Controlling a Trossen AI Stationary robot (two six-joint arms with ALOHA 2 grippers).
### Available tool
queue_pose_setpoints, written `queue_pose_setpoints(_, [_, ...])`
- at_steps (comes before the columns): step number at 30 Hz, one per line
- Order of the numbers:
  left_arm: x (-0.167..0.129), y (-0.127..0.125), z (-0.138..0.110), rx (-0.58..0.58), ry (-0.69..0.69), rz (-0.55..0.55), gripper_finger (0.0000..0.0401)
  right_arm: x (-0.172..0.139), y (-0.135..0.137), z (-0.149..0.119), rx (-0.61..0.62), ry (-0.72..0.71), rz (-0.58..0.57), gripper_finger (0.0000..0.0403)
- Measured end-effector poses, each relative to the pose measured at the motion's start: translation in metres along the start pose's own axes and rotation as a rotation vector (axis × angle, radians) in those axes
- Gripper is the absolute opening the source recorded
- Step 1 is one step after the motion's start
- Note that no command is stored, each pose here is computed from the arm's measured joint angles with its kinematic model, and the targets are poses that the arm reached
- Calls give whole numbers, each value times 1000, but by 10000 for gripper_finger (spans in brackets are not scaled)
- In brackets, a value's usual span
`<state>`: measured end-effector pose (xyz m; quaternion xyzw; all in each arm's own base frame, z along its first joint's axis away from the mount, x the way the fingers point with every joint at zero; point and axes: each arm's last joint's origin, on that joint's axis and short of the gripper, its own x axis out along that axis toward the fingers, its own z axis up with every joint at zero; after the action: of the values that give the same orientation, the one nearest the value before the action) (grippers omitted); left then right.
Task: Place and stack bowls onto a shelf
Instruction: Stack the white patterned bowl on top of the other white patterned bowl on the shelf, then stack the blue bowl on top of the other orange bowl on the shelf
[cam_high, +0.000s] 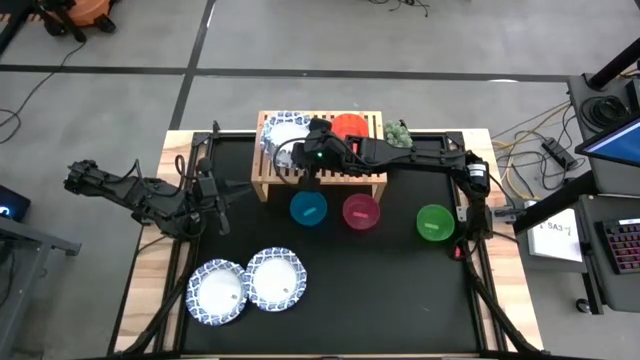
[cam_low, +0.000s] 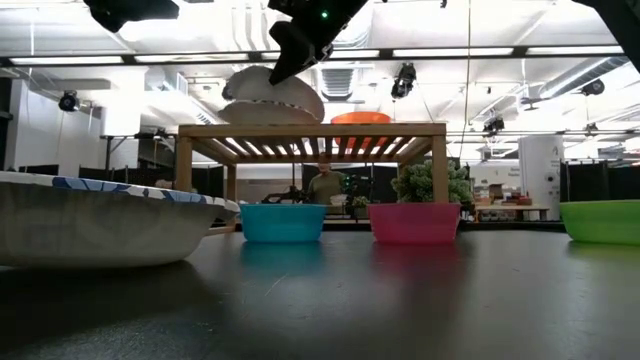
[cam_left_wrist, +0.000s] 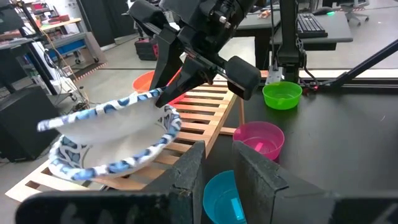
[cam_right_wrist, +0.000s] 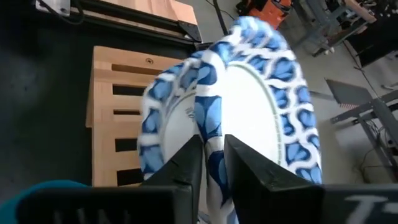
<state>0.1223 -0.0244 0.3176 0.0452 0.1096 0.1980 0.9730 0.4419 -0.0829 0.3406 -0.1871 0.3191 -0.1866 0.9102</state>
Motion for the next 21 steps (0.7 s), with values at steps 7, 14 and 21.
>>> queue_pose_setpoints(7, [0,0,0,0,0,0,64,0,0,-1,43,6,2,101])
queue_pose_setpoints(14, [0,0,0,0,0,0,64,-1,1,0,80,3,5,200])
queue_pose_setpoints(21, [1,-1,-1,6,3,0,64,-18,3,9,120,-38,20,250])
